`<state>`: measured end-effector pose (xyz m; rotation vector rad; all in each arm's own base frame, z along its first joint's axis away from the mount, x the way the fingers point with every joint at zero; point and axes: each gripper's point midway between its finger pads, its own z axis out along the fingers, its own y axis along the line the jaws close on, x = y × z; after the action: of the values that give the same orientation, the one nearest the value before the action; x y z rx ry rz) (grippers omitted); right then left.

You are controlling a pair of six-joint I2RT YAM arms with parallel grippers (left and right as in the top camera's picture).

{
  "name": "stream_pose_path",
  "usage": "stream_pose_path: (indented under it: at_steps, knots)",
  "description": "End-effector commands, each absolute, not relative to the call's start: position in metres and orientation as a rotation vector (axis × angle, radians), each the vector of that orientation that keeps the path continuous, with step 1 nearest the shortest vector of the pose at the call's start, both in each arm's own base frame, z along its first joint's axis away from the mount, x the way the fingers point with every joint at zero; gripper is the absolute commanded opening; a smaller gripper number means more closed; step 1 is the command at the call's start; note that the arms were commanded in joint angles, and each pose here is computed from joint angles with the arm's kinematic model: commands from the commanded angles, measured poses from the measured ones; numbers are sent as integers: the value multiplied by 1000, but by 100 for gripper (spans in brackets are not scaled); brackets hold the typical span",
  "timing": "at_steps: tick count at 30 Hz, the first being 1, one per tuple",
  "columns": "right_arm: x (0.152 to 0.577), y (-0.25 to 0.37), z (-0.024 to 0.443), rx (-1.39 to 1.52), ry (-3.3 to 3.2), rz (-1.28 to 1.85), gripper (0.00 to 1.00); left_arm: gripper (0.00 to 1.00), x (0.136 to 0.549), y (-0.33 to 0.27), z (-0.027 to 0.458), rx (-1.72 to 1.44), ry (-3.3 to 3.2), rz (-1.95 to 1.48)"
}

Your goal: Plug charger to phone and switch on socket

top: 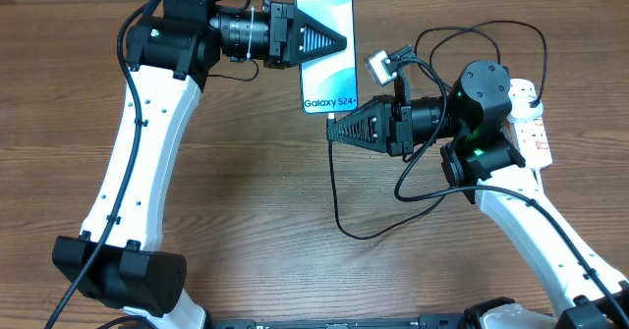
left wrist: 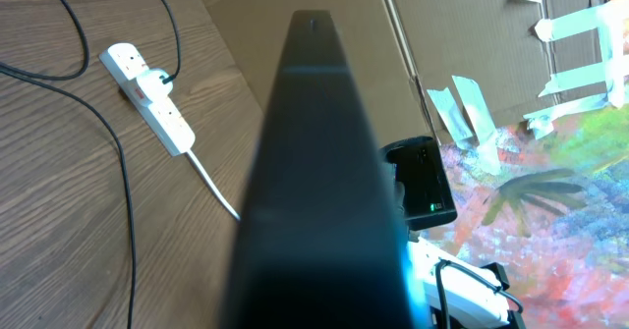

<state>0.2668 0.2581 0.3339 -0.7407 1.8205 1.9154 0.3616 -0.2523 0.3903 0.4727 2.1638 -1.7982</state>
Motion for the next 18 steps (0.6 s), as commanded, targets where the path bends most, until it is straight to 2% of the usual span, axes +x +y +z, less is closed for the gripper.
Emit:
stream_pose_path:
  at_steps: [1,18]
  knots:
    - [286,258,344,-635,1789,1844,4,4,342,-262,405,570,2118,-1855]
    - [285,258,344,-642,1791,1850,4,4,334,-269,405,622,2105,-1862]
